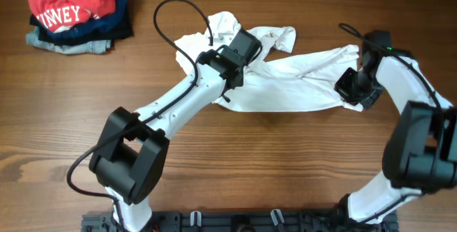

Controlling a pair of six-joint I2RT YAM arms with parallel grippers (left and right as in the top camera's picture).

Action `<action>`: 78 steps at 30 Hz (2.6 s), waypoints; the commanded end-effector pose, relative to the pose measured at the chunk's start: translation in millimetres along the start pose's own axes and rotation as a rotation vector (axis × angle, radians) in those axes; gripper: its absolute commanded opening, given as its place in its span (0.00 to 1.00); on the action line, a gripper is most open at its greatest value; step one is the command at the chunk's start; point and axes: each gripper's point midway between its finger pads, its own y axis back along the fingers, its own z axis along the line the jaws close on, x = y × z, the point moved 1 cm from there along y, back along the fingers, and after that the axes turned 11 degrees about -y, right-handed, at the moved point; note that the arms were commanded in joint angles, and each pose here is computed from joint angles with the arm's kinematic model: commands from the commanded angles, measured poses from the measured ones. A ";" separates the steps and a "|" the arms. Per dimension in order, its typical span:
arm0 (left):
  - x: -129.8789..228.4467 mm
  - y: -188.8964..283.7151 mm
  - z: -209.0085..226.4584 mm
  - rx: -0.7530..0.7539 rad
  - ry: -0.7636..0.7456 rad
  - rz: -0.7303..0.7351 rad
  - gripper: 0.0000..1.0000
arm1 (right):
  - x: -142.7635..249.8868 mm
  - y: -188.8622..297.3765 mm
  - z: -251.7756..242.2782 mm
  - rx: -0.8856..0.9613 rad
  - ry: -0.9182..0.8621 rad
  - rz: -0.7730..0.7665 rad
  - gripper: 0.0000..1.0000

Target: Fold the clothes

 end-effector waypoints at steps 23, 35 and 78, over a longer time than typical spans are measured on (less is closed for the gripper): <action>65.6 4.6 -31.0 0.220 0.225 0.301 0.27 | 10.8 109.3 -12.9 -0.126 -0.017 -0.183 0.04; 69.0 -23.8 -9.1 0.140 0.419 0.285 0.38 | 9.6 107.0 -11.8 -0.130 -0.015 -0.187 0.05; 77.3 211.9 140.8 0.080 0.490 -0.183 0.04 | 72.3 99.4 18.8 -0.338 0.262 0.097 0.90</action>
